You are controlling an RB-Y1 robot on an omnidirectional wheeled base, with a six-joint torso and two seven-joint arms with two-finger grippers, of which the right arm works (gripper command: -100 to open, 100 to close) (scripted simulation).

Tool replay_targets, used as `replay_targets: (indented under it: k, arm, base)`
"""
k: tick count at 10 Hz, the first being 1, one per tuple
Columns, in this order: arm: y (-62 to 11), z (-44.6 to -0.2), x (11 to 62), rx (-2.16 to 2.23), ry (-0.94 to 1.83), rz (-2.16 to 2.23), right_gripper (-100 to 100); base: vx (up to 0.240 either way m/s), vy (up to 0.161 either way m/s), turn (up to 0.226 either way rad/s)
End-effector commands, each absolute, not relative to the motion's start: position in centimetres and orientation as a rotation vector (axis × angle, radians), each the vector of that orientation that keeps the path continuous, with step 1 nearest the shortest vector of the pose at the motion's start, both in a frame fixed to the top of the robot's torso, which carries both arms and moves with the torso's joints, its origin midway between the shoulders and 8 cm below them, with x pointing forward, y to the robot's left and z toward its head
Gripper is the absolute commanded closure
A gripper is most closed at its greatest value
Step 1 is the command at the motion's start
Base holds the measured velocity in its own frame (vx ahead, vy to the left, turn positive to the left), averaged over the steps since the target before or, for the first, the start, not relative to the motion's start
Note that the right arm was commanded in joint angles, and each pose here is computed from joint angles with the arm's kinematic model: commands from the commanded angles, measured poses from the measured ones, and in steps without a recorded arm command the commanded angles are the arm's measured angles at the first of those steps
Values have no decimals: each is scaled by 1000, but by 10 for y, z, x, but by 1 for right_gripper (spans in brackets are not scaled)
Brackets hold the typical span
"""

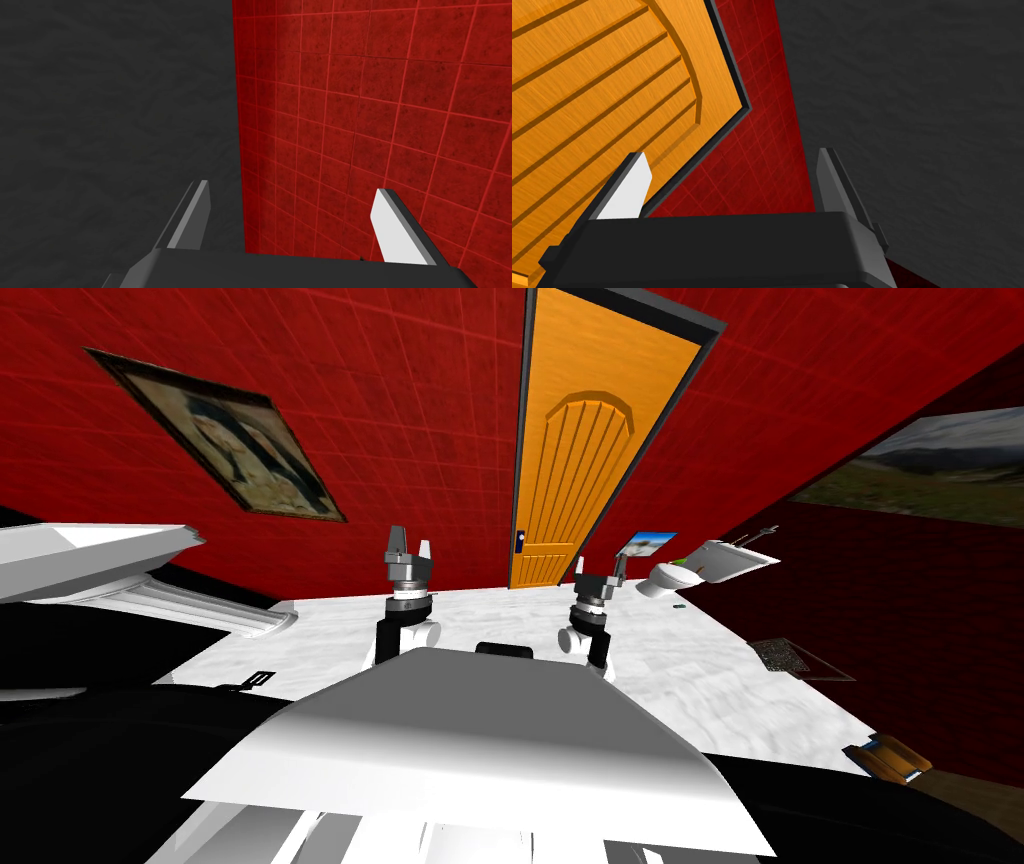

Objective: Pull the door open

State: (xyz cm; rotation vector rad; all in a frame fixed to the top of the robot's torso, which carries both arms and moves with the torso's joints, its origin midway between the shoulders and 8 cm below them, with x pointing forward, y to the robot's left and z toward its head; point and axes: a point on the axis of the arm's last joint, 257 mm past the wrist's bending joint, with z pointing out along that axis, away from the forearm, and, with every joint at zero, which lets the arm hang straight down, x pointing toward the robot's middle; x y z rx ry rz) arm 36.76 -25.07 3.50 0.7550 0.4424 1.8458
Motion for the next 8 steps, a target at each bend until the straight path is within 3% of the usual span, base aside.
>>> replay_targets:
  k: [1,8]
  arm:
    - [-244,26,377,794,446,1903,-100]
    - [-210,-17,418,979,468,2141,-100]
  base:
    - [87,29,-23]
    - [99,27,-29]
